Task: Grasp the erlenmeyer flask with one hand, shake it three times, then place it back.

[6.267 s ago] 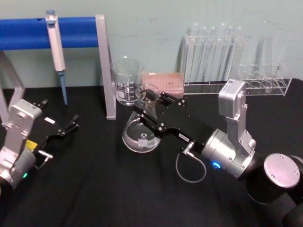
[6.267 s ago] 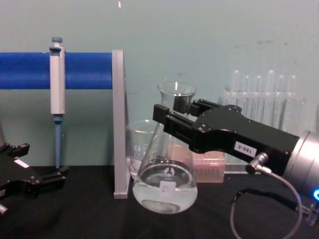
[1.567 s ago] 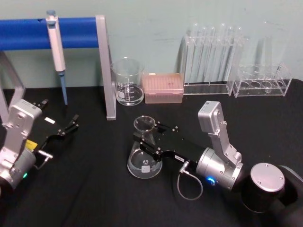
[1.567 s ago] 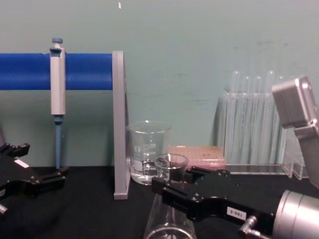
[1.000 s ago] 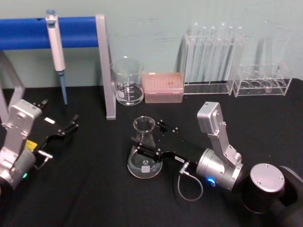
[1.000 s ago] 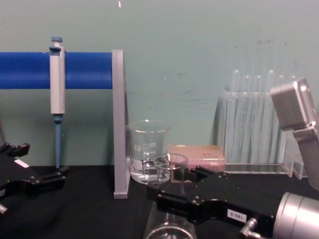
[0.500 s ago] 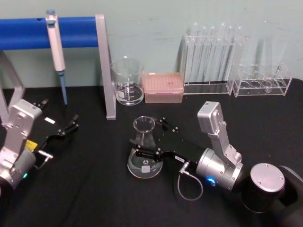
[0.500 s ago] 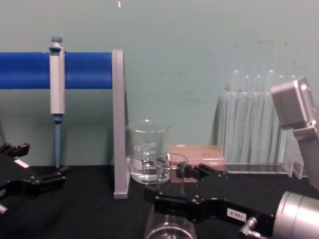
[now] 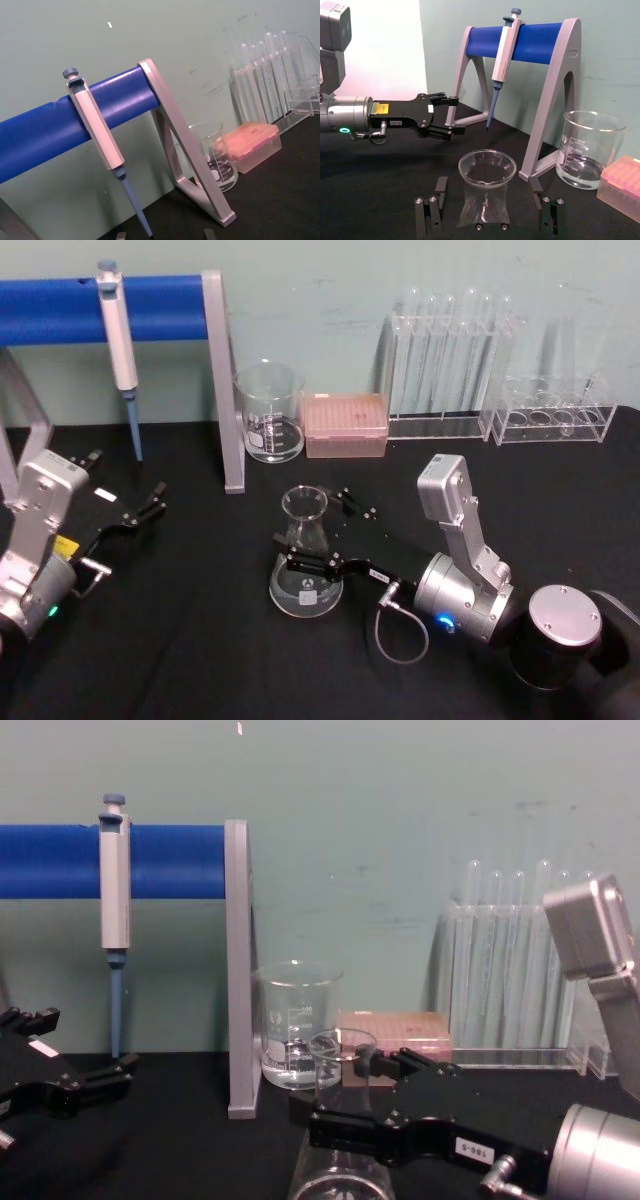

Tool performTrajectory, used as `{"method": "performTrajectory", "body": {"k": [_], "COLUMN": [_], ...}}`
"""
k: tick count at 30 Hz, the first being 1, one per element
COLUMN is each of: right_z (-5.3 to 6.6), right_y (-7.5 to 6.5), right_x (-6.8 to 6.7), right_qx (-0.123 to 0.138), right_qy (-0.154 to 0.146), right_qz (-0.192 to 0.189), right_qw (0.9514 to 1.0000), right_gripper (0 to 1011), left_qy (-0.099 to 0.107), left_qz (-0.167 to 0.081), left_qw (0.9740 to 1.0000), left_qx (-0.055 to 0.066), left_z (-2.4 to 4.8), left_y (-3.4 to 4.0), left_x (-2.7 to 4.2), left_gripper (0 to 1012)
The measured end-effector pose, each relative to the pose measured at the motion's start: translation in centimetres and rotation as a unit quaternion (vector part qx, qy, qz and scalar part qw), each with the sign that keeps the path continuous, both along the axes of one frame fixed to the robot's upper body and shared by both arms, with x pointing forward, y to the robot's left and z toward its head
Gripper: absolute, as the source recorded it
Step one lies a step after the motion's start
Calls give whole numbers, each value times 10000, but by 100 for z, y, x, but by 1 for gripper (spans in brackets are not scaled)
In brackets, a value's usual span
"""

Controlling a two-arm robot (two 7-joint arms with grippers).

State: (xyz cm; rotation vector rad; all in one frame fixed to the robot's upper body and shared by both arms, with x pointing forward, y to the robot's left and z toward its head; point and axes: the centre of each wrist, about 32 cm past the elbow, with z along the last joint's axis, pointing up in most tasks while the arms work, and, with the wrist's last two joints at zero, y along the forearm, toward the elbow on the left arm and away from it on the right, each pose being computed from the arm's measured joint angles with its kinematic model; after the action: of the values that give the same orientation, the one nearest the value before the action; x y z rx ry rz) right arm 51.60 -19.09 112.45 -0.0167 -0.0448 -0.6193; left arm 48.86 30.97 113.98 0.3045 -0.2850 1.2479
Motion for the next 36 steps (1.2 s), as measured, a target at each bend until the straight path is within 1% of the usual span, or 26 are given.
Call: {"method": "performTrajectory", "body": {"k": [7,10,17,26,28,29,32,33,36], "right_z": [8,16,29,63,80,100,128,141,168], "right_y": [-13,-29,-115,-322,-394,-449,-535,-585,-673], "right_x": [-13,-40,-134,-341,-391,-417,-446,-459,-465], "right_qx": [-18,-37,-62,-136,-184,-210,-242,-253,-243], "right_qy": [-1,5,61,220,233,222,196,180,131], "right_qz": [21,43,39,-143,-237,-334,-495,-625,-902], "right_qw": [10000,10000,10000,9996,9993,9990,9983,9976,9955], "right_gripper": [1003,1003,1003,1003,1003,1003,1003,1003,1003], "left_qy": [0,0,0,0,0,0,0,-1,-1], "left_qz": [0,0,0,0,0,0,0,0,0], "left_qw": [10000,10000,10000,10000,10000,10000,10000,10000,10000], "left_qx": [0,0,0,0,0,0,0,0,0], "left_z": [0,0,0,0,0,0,0,0,0], "left_y": [0,0,0,0,0,0,0,0,0], "left_x": [0,0,0,0,0,0,0,0,0], "left_gripper": [1001,1001,1001,1001,1001,1001,1001,1001,1001]}}
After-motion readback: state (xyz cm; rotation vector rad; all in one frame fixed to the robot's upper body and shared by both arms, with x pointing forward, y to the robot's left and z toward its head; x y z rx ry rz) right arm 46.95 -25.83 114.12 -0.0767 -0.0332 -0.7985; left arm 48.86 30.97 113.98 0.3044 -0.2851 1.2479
